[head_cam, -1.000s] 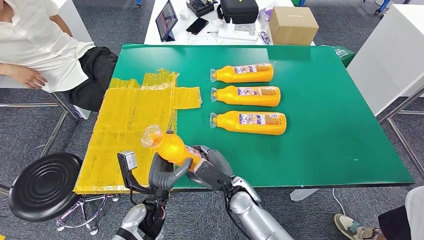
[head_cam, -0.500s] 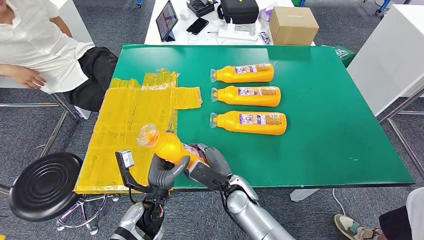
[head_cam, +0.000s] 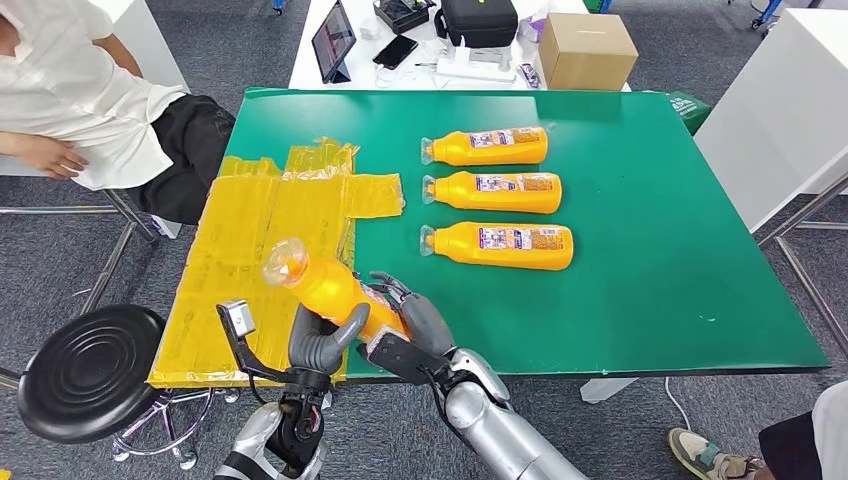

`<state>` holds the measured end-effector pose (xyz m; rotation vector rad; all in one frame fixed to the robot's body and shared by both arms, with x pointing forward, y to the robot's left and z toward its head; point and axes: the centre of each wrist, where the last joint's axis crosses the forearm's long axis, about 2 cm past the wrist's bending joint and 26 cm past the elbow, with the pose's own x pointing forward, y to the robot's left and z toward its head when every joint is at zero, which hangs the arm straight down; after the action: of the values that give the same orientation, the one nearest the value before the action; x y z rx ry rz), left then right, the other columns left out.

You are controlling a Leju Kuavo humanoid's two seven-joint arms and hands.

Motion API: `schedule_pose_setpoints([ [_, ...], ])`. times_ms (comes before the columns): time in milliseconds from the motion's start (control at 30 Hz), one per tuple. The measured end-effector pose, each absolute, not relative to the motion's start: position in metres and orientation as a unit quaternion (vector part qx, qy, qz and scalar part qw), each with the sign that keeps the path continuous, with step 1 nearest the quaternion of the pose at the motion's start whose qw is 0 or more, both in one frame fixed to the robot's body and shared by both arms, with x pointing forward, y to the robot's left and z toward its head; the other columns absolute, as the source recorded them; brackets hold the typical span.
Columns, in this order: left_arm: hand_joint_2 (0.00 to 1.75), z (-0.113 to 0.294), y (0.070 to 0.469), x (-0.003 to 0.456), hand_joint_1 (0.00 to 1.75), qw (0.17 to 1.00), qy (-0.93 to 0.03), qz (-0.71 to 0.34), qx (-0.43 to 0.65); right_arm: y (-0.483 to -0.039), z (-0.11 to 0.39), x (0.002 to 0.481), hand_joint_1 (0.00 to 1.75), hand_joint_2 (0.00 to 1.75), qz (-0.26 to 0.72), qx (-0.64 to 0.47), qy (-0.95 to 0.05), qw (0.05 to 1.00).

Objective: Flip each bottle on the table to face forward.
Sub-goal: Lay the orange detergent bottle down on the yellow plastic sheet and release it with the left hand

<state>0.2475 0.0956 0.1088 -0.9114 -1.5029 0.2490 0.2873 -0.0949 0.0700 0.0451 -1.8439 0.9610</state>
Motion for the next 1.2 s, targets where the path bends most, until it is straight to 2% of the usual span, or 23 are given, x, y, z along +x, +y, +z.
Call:
schedule_pose_setpoints([
  [100,1.75,0.111,0.097,0.248,1.75,0.627,-0.66,0.108,-0.399,-0.093,0.069,0.285,0.0,0.0,0.398,0.018,-0.766,0.504],
  [267,1.75,0.112,0.099,0.248,1.75,0.619,-0.669,0.107,-0.397,-0.091,0.071,0.282,0.0,0.0,0.395,0.015,-0.774,0.495],
  [367,1.75,0.115,0.105,0.249,1.75,0.612,-0.699,0.095,-0.358,-0.087,0.073,0.273,0.0,0.0,0.389,-0.008,-0.79,0.473],
  [500,1.75,0.114,0.124,0.255,1.75,0.616,-0.746,0.067,-0.244,-0.084,0.078,0.258,0.0,0.0,0.393,-0.056,-0.81,0.431],
  [667,1.75,0.112,0.152,0.273,1.75,0.591,-0.807,-0.008,0.014,-0.079,0.084,0.24,0.0,0.0,0.398,-0.079,-0.822,0.4],
  [767,1.75,0.114,0.163,0.289,1.75,0.556,-0.819,-0.064,0.123,-0.075,0.09,0.236,0.0,0.0,0.397,-0.078,-0.828,0.389],
  [1033,1.75,0.109,0.172,0.302,1.72,0.553,-0.809,-0.095,0.174,-0.073,0.095,0.233,0.0,0.0,0.391,-0.076,-0.834,0.381],
  [1200,1.75,0.11,0.176,0.322,1.75,0.533,-0.774,-0.187,0.287,-0.072,0.096,0.233,0.0,0.0,0.395,-0.07,-0.833,0.381],
])
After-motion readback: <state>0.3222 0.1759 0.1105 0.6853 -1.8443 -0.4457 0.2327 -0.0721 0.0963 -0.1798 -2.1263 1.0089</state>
